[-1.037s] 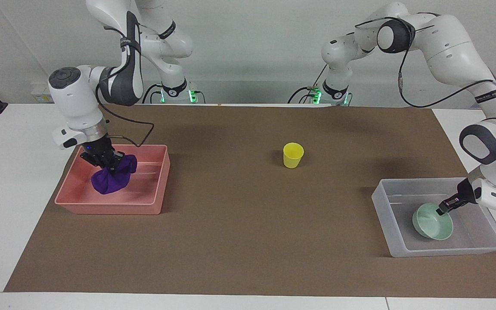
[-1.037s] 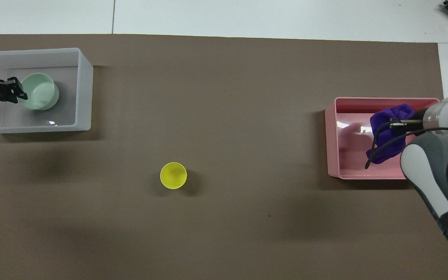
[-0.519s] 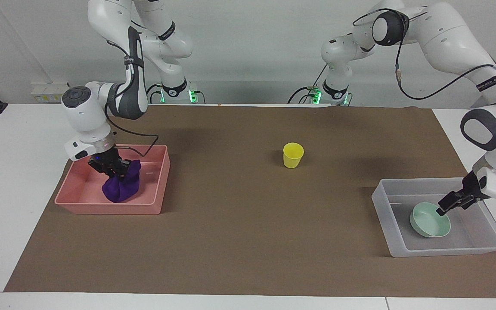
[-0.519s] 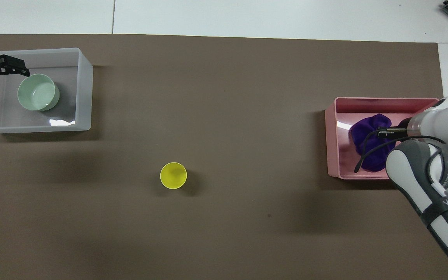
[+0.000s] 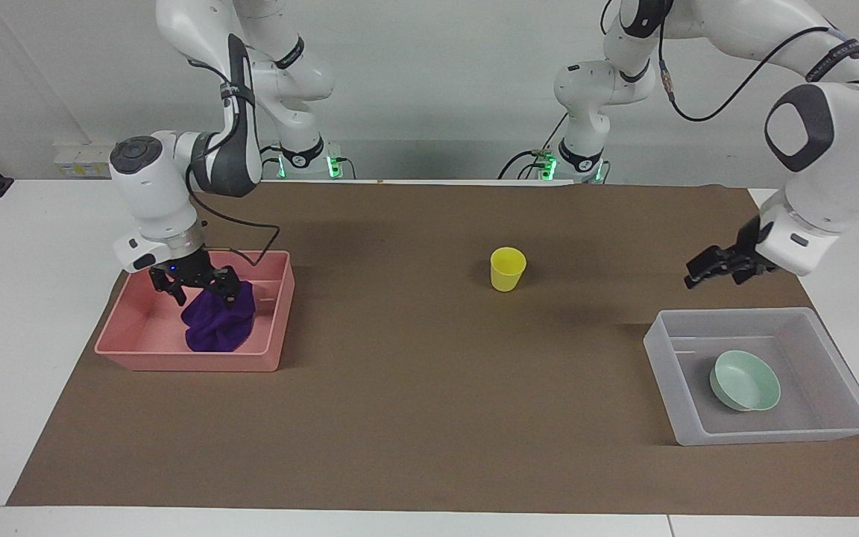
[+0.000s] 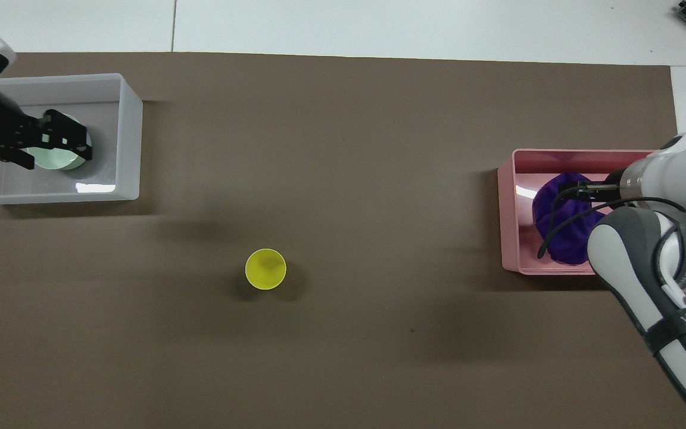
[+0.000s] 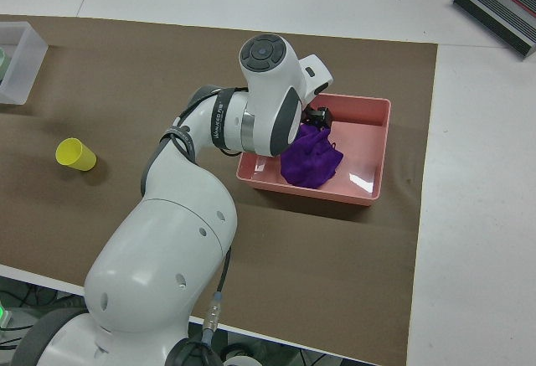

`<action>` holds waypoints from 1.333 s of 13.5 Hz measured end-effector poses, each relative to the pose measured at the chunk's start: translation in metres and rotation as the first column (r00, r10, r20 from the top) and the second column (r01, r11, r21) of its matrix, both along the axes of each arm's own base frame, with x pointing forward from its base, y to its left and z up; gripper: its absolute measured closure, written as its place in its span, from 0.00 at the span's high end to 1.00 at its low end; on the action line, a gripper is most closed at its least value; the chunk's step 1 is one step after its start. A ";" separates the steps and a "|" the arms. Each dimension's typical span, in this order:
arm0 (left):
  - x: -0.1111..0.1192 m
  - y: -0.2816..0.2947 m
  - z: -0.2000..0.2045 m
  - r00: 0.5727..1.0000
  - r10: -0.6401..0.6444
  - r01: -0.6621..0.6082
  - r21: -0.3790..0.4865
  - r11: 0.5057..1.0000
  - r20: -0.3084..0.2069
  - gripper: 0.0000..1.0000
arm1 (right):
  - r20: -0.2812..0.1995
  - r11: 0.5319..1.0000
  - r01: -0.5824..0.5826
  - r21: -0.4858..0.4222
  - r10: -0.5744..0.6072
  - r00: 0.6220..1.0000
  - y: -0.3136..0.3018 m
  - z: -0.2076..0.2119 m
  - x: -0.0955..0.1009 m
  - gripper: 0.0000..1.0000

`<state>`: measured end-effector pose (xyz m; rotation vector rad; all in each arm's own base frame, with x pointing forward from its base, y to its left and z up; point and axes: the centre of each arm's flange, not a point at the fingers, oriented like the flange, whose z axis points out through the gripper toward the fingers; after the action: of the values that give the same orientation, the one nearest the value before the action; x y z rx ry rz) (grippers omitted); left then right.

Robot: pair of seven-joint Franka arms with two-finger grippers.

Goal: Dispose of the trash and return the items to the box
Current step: 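Release the bowl with the left gripper while the right gripper releases the cloth, then reach the left gripper to the yellow cup and grasp it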

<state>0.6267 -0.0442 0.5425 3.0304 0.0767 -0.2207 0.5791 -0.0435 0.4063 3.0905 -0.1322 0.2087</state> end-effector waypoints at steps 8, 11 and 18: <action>-0.118 -0.139 -0.112 0.989 -0.108 0.113 -0.045 0.993 0.098 1.00 | -0.099 0.999 0.032 0.004 -0.031 0.995 0.023 0.138 -0.006 1.00; -0.153 -0.181 -0.166 0.985 -0.123 0.128 -0.034 0.991 0.123 1.00 | -0.105 0.999 0.041 0.006 -0.040 0.994 0.020 0.184 -0.022 1.00; -0.165 -0.195 -0.200 0.990 -0.102 0.105 -0.022 0.994 0.099 0.74 | -0.132 0.998 0.064 0.009 -0.062 0.989 0.009 0.234 -0.052 1.00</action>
<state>0.4616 -0.2395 0.3428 3.0150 -0.0906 -0.0800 0.5269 -0.0342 0.6403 3.0959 -0.2274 0.0020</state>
